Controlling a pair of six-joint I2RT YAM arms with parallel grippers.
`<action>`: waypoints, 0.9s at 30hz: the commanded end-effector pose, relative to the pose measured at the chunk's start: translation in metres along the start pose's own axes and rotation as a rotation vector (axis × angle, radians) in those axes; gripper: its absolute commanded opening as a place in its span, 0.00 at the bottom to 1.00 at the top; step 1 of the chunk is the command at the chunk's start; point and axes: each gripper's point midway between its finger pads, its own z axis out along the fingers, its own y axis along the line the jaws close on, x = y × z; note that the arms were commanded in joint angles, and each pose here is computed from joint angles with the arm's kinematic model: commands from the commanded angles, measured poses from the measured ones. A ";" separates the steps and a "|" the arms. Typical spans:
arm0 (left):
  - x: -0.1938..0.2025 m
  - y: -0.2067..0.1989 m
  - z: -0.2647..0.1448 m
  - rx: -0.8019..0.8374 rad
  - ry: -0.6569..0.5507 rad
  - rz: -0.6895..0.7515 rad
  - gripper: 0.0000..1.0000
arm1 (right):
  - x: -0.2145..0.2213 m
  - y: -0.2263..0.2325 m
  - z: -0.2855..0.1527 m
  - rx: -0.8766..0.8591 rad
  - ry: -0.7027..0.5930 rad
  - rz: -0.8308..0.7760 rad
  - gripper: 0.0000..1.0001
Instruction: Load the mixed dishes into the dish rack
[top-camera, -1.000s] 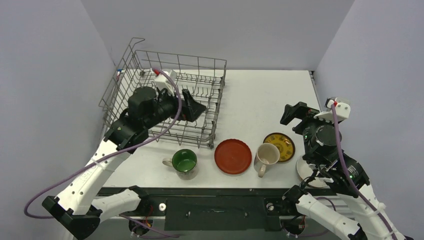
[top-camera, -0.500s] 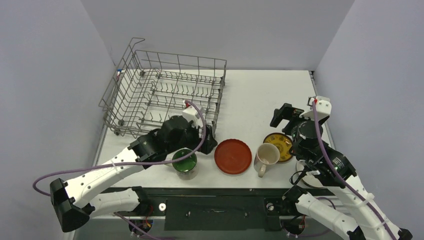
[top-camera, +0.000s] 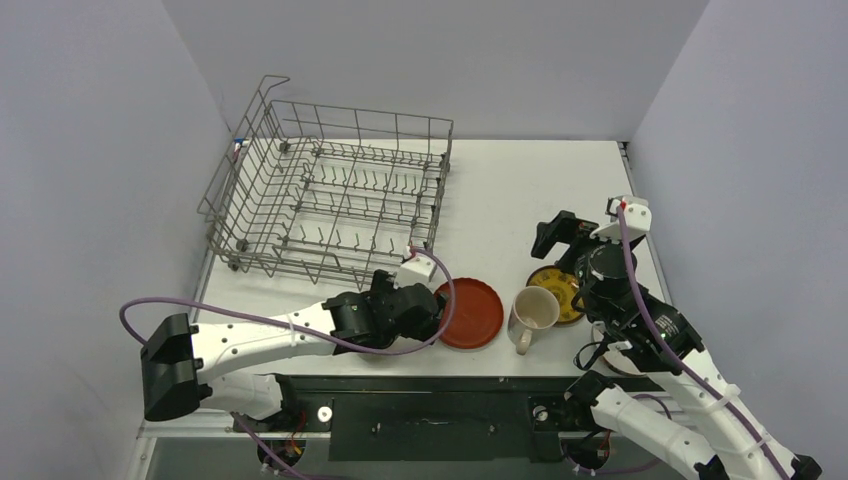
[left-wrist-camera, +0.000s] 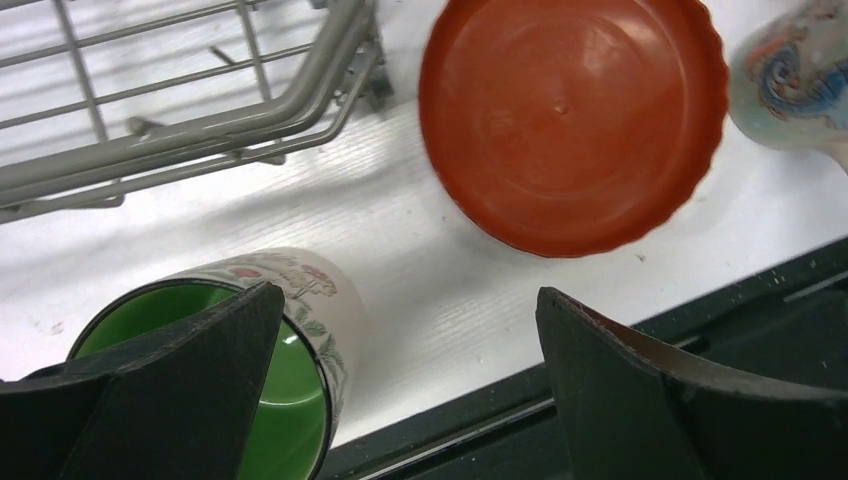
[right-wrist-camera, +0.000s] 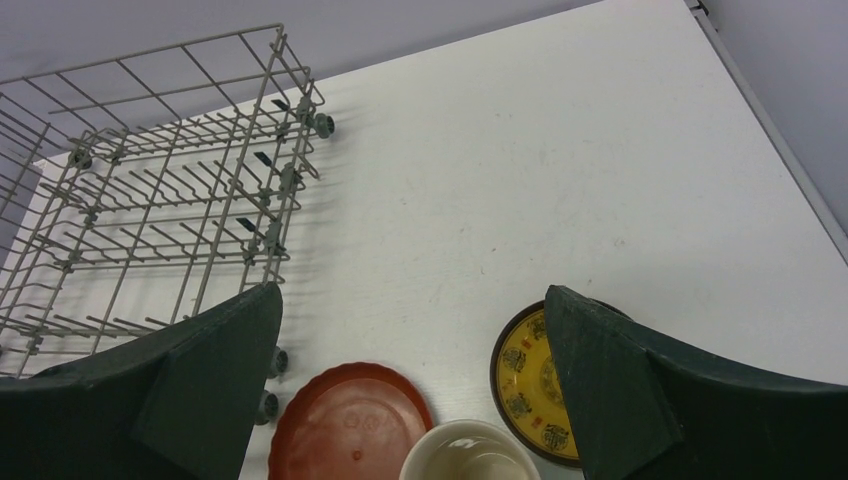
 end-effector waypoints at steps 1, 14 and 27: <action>-0.012 0.020 -0.008 -0.124 -0.081 -0.092 0.98 | 0.000 0.004 0.004 -0.010 -0.004 0.024 0.99; 0.014 0.036 -0.013 -0.152 -0.057 -0.222 0.75 | 0.016 0.006 0.013 0.006 0.042 0.006 0.99; 0.040 0.034 0.011 -0.223 0.039 -0.197 0.58 | 0.036 0.012 0.023 0.005 0.107 -0.024 0.98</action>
